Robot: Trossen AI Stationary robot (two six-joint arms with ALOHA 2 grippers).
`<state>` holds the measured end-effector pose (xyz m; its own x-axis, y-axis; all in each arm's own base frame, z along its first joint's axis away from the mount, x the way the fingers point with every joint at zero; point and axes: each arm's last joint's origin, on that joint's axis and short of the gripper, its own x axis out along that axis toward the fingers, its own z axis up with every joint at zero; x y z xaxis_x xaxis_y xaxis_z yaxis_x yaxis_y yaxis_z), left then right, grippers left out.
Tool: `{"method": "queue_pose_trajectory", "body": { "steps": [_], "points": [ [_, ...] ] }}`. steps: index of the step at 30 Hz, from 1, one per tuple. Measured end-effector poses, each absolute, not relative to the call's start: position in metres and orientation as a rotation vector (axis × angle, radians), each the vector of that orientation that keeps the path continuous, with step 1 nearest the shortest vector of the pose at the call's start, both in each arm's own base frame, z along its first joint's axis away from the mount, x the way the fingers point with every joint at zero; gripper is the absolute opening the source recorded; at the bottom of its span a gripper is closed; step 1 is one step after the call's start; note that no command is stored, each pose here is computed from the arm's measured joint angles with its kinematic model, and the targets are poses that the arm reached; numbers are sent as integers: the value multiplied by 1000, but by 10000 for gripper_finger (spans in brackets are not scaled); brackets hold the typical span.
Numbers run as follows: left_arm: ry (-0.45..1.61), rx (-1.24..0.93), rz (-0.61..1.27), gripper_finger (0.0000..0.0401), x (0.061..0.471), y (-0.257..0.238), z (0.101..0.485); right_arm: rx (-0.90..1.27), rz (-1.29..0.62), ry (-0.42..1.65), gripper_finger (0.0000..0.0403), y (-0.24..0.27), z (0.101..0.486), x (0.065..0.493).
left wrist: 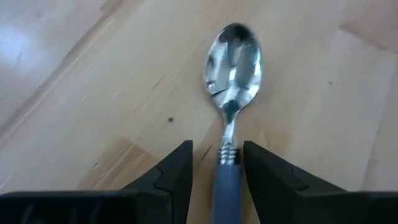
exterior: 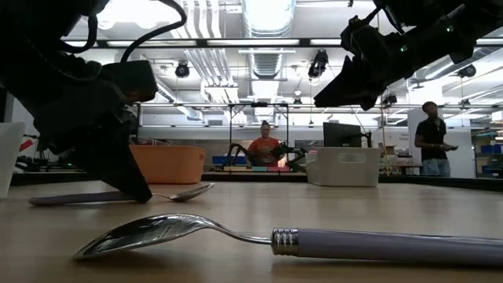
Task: Sort silverware by color (type)
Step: Put the left purple spoon into the white bin
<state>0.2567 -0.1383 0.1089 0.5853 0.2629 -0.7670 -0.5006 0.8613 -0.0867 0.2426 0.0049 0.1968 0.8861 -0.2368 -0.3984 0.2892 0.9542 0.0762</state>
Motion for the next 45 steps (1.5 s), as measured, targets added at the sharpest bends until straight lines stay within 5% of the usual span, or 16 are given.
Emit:
{"method": "queue_pose_trajectory", "body": {
  "steps": [12,21,45],
  "points": [
    [774,-314,439,115,251,-134,100,133,-274,402,68,5,195,242],
    [767,-309,460,18,250,-132,99,132,-274,403,68,5,195,242],
    [691,-348,415,2,268,-144,128,86,-265,412,68,5,194,241]
  ]
}}
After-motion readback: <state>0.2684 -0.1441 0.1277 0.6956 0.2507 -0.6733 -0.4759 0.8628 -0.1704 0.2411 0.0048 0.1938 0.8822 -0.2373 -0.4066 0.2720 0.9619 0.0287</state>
